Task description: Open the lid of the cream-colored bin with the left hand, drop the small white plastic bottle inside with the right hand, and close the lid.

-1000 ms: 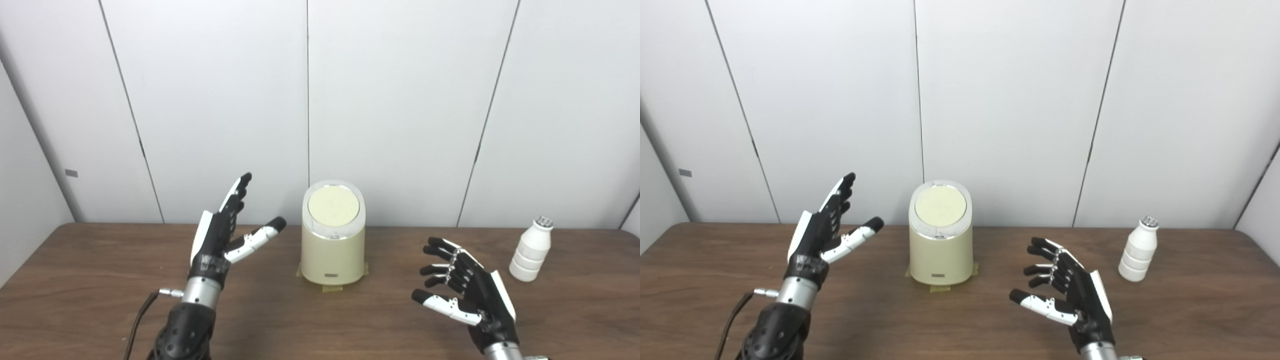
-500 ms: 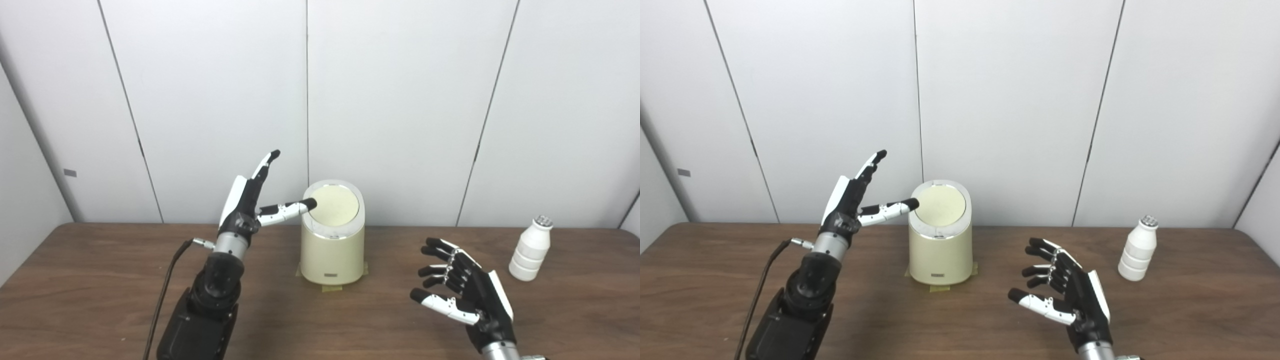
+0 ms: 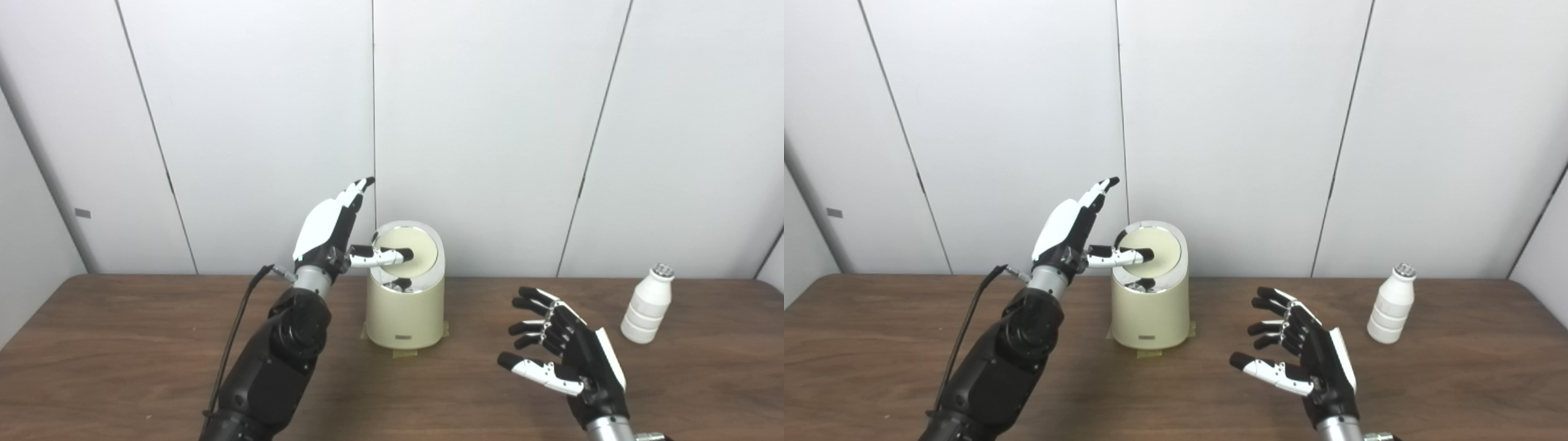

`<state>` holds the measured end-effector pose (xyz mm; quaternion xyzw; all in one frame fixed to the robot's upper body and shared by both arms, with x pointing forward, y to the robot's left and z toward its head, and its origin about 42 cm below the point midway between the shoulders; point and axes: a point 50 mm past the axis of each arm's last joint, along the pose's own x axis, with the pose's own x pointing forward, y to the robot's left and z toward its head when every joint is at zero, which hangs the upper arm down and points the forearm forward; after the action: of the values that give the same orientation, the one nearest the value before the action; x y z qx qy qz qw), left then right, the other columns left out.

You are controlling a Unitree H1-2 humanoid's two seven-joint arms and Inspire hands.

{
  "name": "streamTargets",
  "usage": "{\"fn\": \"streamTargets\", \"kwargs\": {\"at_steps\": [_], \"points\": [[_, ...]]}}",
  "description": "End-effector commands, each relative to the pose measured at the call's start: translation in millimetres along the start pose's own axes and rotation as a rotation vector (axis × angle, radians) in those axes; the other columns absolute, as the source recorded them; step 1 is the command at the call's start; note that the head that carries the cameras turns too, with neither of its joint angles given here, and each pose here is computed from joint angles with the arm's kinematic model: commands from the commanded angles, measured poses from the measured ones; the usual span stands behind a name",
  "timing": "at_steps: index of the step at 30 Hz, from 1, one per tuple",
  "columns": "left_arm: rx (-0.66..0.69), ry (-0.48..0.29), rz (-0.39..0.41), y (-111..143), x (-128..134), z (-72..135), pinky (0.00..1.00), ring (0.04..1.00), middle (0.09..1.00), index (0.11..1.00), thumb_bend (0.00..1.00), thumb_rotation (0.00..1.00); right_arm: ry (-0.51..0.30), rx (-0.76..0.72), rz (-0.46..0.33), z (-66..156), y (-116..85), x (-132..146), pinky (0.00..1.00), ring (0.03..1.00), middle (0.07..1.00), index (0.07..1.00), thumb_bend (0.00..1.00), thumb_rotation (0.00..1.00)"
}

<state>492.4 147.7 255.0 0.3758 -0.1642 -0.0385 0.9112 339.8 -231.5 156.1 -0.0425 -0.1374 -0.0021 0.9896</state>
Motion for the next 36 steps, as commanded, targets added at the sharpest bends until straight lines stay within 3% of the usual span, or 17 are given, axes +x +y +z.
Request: {"fn": "streamTargets", "kwargs": {"at_steps": [1, 8, 15, 19, 27, 32, 36], "points": [[0.041, -0.082, 0.069, 21, 22, 29, 1.0, 1.0, 1.0, 1.0, 0.93, 0.27, -0.097, 0.012, -0.002, 18, 2, 11, 0.47, 0.572, 0.738, 0.751, 0.78, 0.21], [0.105, -0.085, 0.06, 16, 25, 31, 1.0, 1.0, 1.0, 1.0, 0.96, 0.23, -0.092, 0.018, -0.01, 21, 4, 12, 0.46, 0.564, 0.742, 0.749, 0.8, 0.22], [0.363, -0.087, 0.045, 11, 22, 33, 0.99, 1.0, 1.0, 1.0, 0.94, 0.1, -0.093, 0.006, -0.015, 22, 5, 11, 0.45, 0.559, 0.744, 0.749, 0.8, 0.23], [0.512, -0.086, 0.02, 9, 18, 32, 0.93, 1.0, 1.0, 1.0, 0.93, 0.03, -0.087, 0.017, -0.016, 23, 5, 11, 0.46, 0.562, 0.744, 0.747, 0.81, 0.23], [0.748, -0.088, -0.081, 10, 9, 27, 0.93, 1.0, 1.0, 1.0, 0.96, 0.02, -0.088, 0.013, -0.017, 25, 5, 11, 0.46, 0.565, 0.741, 0.748, 0.8, 0.21], [0.718, -0.086, -0.074, 9, 2, 21, 0.9, 1.0, 1.0, 1.0, 0.98, 0.03, -0.089, 0.016, -0.02, 22, 3, 12, 0.47, 0.572, 0.747, 0.747, 0.81, 0.22], [0.462, -0.087, 0.024, 19, -2, 28, 0.88, 1.0, 1.0, 1.0, 0.9, 0.12, -0.09, 0.024, -0.015, 19, 2, 13, 0.48, 0.576, 0.746, 0.751, 0.8, 0.21]]}}
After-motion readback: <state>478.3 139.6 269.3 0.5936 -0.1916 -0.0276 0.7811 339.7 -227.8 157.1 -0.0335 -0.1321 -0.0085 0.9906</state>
